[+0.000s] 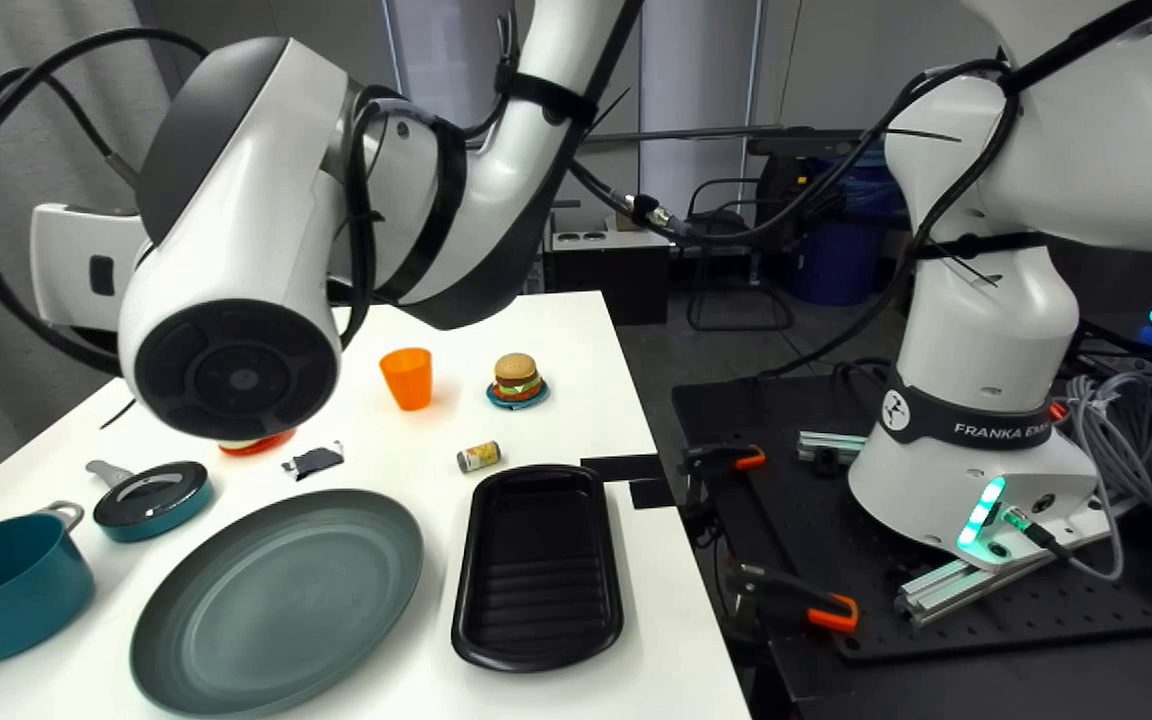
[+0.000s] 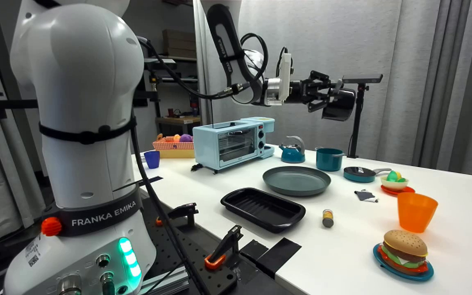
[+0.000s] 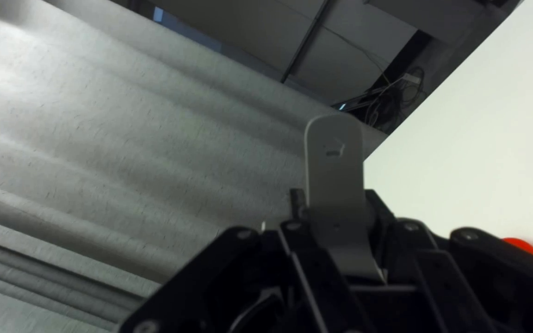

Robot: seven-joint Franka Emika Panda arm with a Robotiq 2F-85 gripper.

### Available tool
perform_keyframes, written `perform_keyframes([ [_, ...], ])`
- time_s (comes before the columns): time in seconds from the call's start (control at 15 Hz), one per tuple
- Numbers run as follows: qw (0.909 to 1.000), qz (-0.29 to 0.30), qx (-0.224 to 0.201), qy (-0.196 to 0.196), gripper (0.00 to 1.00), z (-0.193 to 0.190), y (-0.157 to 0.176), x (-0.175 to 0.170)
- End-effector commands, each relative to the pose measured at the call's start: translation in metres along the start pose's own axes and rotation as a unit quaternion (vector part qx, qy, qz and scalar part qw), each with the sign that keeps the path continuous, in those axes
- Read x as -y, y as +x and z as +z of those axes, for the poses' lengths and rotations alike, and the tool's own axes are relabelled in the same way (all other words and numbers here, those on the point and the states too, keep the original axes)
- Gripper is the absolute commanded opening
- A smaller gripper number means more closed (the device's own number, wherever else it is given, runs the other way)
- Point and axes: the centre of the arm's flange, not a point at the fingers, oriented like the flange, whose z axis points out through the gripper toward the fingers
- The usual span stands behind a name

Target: Pour out the potato chips from the black measuring cup and put them on the grey plate

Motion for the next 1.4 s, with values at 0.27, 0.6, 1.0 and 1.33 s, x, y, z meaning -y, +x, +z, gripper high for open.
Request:
perform_keyframes([
  [0.27,0.9965,-0.009,0.026,-0.079,0.08,-0.003,-0.008,-0.009],
  [0.6,0.9918,-0.003,0.056,-0.115,0.08,-0.005,-0.012,-0.013],
  [1.0,0.9837,-0.026,0.062,-0.167,0.08,-0.009,-0.013,-0.019],
  [1.33,0.9777,-0.035,0.053,-0.2,0.08,-0.01,-0.012,-0.022],
])
